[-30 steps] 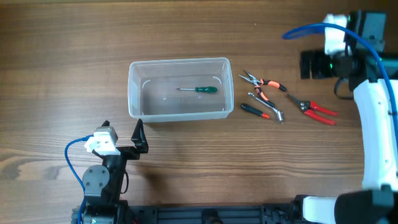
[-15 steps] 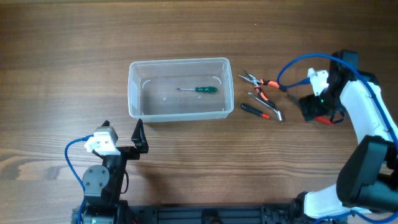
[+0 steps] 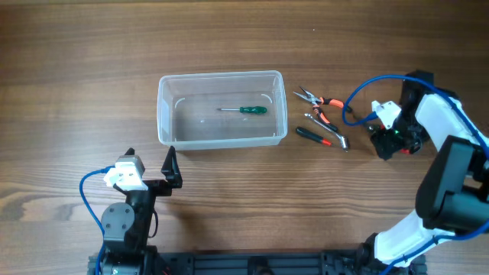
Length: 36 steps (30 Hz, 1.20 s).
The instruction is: Pack container
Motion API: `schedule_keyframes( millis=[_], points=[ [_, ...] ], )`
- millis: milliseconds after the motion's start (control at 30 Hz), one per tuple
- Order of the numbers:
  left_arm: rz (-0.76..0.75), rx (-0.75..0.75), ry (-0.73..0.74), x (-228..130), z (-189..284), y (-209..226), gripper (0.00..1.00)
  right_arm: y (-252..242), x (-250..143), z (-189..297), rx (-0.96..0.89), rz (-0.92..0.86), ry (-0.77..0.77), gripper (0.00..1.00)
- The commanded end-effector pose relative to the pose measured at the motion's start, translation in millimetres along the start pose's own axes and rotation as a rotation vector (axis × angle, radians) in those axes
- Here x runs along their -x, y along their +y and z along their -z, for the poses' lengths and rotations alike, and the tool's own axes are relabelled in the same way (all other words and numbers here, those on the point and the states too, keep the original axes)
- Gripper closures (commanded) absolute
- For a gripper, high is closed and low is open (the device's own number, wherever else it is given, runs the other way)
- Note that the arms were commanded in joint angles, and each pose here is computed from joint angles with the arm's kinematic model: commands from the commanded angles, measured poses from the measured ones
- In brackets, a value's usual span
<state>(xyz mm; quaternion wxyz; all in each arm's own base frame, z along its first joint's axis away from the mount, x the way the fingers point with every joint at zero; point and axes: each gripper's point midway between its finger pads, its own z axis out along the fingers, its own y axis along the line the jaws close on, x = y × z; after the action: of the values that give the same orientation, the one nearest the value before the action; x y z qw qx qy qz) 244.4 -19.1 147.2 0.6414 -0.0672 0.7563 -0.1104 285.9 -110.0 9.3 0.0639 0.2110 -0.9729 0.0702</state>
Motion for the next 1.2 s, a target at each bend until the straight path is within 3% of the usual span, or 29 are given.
schedule_keyframes(
  millis=[0,133,233,300,467,667,867,1000,1067,1167],
  points=[
    [0.01,0.009,0.001,-1.3,-0.3,2.3,0.0,5.9,-1.3,-11.1,0.035,0.025,0.023,0.23],
    [0.01,0.009,0.001,-1.3,-0.3,2.3,0.0,9.4,0.8,-15.4,0.057,0.025,0.019,0.34],
    [0.01,0.009,0.001,-1.3,-0.3,2.3,0.0,8.5,4.1,-20.0,0.056,0.003,0.015,0.64],
    [0.01,0.009,0.001,-1.3,-0.3,2.3,0.0,5.8,8.3,-22.1,0.047,-0.057,0.002,0.67],
    [0.01,0.009,0.001,-1.3,-0.3,2.3,0.0,2.1,10.7,-22.4,0.032,-0.146,-0.005,0.95],
    [0.01,0.009,0.001,-1.3,-0.3,2.3,0.0,-22.5,44.6,9.3,0.01,-0.368,-0.136,0.96],
    [0.01,0.009,0.001,-1.3,-0.3,2.3,0.0,-16.1,121.6,124.6,0.207,-0.39,-0.489,0.96],
    [0.01,0.009,0.001,-1.3,-0.3,2.3,0.0,34.7,161.8,223.7,0.406,-0.28,-0.695,0.96],
    [0.01,0.009,0.001,-1.3,-0.3,2.3,0.0,82.5,175.9,262.2,0.459,-0.16,-0.744,0.96],
    [0.01,0.009,0.001,-1.3,-0.3,2.3,0.0,157.2,185.8,279.8,0.468,0.076,-0.751,0.96]
  ],
)
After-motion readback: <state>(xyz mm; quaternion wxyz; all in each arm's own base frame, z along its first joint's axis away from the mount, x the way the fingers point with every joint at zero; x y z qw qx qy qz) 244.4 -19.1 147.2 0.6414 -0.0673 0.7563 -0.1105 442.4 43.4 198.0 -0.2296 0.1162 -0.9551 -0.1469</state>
